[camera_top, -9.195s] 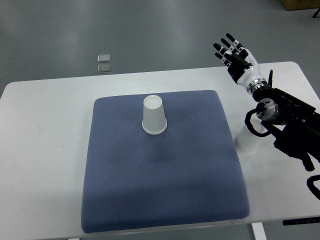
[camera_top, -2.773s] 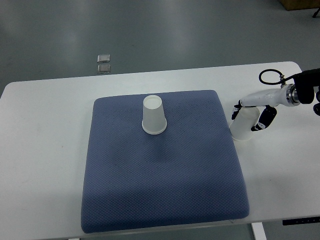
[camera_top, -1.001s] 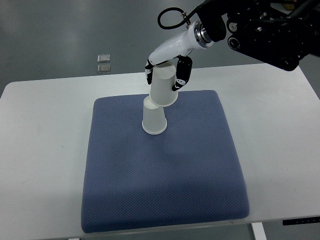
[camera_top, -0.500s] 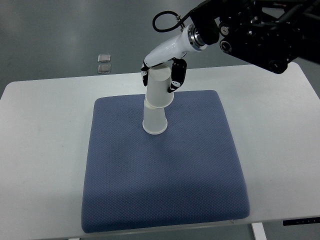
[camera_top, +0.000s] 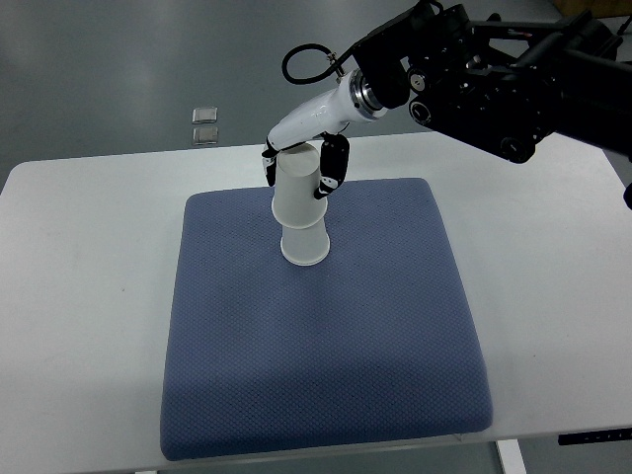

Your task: Stack paper cups

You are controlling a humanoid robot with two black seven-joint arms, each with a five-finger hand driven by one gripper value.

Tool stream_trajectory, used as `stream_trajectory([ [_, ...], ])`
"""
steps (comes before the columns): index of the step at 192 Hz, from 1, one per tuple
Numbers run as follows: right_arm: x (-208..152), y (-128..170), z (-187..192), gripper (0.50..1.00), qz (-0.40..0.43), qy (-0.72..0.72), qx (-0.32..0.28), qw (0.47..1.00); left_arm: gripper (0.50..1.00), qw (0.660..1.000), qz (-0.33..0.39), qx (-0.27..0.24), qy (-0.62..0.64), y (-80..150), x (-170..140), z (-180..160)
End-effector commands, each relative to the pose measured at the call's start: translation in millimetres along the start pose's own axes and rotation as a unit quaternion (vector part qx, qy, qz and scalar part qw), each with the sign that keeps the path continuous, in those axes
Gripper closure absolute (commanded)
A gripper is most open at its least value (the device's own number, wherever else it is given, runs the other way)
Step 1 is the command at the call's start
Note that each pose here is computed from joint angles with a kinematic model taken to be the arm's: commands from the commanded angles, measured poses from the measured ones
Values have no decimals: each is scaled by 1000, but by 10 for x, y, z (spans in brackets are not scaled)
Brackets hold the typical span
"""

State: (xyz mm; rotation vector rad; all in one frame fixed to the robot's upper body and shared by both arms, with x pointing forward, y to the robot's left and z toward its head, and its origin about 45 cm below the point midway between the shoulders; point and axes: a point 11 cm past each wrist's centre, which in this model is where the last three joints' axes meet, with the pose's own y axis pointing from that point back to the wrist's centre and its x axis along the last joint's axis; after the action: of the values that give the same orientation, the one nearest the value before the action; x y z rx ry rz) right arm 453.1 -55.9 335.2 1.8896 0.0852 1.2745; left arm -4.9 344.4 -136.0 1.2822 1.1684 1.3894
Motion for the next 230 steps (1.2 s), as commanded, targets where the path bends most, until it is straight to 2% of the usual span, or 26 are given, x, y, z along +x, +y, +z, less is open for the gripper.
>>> stream_trajectory([
  [1, -8, -10, 14, 742, 2, -2, -1, 1000, 500, 1000, 0, 0, 0, 0, 0, 0],
  [123, -152, -123, 86, 738, 5, -17, -5, 1000, 500, 1000, 0, 0, 0, 0, 0, 0],
  [190, -323, -197, 154, 718, 4, -27, -7, 1000, 500, 1000, 0, 0, 0, 0, 0, 0],
  [204, -337, -198, 164, 691, 4, -28, -8, 1000, 500, 1000, 0, 0, 0, 0, 0, 0],
  [214, -324, -200, 152, 636, 6, -29, -6, 1000, 500, 1000, 0, 0, 0, 0, 0, 0],
  [230, -323, -200, 151, 613, 8, -31, -5, 999, 500, 1000, 0, 0, 0, 0, 0, 0],
])
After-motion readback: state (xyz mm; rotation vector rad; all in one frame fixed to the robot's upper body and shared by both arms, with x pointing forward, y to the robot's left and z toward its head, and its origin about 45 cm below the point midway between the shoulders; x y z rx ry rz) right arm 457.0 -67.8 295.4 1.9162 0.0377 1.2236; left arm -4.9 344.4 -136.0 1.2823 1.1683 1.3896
